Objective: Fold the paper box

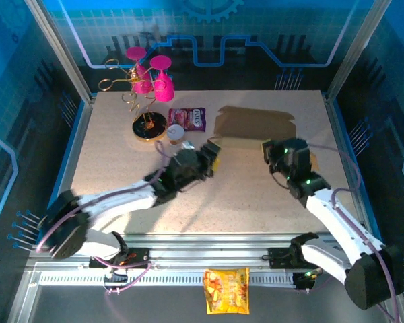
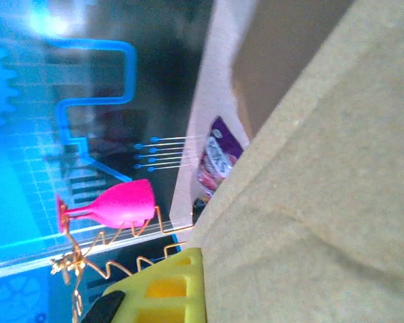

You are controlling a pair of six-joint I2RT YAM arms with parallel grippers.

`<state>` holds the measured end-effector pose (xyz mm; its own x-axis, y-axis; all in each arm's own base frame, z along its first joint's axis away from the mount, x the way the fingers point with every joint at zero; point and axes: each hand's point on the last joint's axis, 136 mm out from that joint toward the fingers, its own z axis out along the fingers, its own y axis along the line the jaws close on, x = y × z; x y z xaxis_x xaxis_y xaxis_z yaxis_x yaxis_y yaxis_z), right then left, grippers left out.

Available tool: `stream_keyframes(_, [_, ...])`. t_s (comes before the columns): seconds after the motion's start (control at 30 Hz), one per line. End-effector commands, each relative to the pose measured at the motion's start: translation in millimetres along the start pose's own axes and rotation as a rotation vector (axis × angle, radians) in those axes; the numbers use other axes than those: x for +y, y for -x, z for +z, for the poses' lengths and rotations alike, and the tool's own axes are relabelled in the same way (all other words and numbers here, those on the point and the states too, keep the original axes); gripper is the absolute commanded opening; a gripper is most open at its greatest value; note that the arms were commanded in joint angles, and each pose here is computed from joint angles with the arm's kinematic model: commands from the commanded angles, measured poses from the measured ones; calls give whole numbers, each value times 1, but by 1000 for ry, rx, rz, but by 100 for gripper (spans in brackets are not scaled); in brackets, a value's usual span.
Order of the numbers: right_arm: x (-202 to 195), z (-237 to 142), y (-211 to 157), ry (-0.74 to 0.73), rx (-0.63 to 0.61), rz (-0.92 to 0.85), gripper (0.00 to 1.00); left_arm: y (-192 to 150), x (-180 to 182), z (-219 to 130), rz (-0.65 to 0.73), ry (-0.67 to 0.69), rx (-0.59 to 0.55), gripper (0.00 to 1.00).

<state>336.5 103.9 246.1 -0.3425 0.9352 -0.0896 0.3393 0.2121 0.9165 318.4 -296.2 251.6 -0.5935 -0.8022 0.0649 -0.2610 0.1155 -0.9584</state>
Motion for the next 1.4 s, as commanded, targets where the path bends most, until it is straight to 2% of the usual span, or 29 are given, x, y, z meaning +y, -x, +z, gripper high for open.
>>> stream_keyframes(0.0, [37,-30,4,-56,28,-167,0,50,-5,-56,269,210,-138,57])
stream_keyframes(0.17, [110,-81,0,-20,46,-257,0,101,-38,-108,351,246,-277,57])
stream_keyframes(0.3, [143,-116,-5,-57,68,-220,0,122,-54,-138,365,254,-349,57])
stream_keyframes(0.4, [163,-117,-3,-67,35,-195,0,129,-63,-150,384,262,-367,57])
stream_keyframes(0.5, [170,-80,3,-78,22,-121,0,132,-63,-150,383,282,-340,57])
stream_keyframes(0.67, [130,27,3,-207,104,30,0,127,-54,-129,330,299,-193,54])
stream_keyframes(0.8, [110,72,17,-296,89,23,0,113,-51,-108,364,304,-37,47])
stream_keyframes(0.97, [95,91,24,-338,77,56,0,94,-43,-76,461,300,116,48])
stream_keyframes(1.17, [81,94,25,-383,85,69,0,89,-35,-34,715,445,127,60])
stream_keyframes(1.3, [73,87,30,-388,77,75,0,98,-56,-8,698,436,86,63])
stream_keyframes(1.37, [69,84,33,-386,78,76,0,99,-73,4,644,410,71,60])
